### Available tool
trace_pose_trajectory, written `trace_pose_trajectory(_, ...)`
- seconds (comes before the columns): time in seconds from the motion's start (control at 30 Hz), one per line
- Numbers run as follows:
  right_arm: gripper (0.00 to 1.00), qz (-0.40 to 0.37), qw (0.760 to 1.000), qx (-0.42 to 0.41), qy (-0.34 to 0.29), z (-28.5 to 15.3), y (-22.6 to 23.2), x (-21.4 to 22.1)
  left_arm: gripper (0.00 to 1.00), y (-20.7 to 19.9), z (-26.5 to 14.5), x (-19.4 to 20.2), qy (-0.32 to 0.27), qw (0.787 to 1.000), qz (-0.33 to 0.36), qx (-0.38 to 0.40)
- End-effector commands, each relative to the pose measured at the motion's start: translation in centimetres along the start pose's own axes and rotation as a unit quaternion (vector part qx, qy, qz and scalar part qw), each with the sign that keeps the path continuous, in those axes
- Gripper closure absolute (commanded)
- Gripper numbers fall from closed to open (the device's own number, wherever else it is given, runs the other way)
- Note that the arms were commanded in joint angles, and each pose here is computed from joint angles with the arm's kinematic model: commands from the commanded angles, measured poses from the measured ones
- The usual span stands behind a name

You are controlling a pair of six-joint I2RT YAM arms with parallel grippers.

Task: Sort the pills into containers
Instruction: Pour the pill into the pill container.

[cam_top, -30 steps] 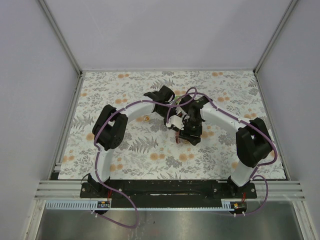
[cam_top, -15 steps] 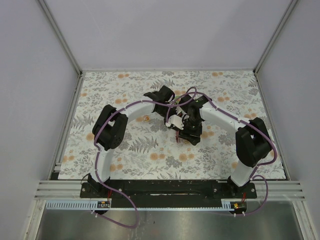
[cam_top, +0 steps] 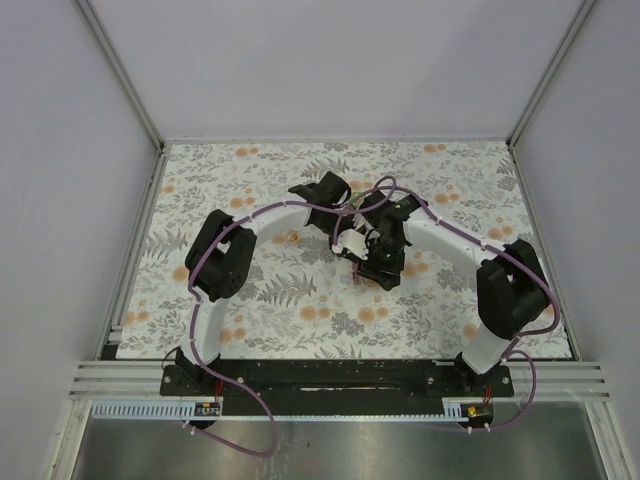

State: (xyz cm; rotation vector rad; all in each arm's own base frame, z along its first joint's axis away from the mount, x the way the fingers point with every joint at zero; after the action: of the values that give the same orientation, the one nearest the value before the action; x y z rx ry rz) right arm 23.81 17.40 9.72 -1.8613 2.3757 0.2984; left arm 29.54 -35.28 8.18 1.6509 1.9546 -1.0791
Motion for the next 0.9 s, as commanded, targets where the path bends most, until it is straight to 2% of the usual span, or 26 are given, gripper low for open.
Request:
trace_pose_trajectory(0.0, 1.0, 0.006, 0.998, 0.044, -0.055, -1.45, -0.88, -1.75, 1.0, -1.77, -0.13, -0.3, 0.004, 1.0, 0.016, 0.014)
trace_pose_trajectory(0.87, 1.0, 0.009, 0.997, 0.058, -0.058, -1.31, -0.67, -0.97, 1.0, -2.28, -0.57, -0.56, 0.002, 1.0, 0.027, 0.013)
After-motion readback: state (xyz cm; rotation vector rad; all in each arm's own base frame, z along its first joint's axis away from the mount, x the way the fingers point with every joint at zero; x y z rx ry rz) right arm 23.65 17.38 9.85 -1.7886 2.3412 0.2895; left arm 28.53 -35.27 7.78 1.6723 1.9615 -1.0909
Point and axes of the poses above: each gripper's point midway between its finger pads, its own z axis out along the fingers, its own y axis along the line the jaws close on, x = y × z, the point moved 2 cm from there along -z, back along the fingers, and after that the axes turned 3 degrees about z, right-handed, at the moved point
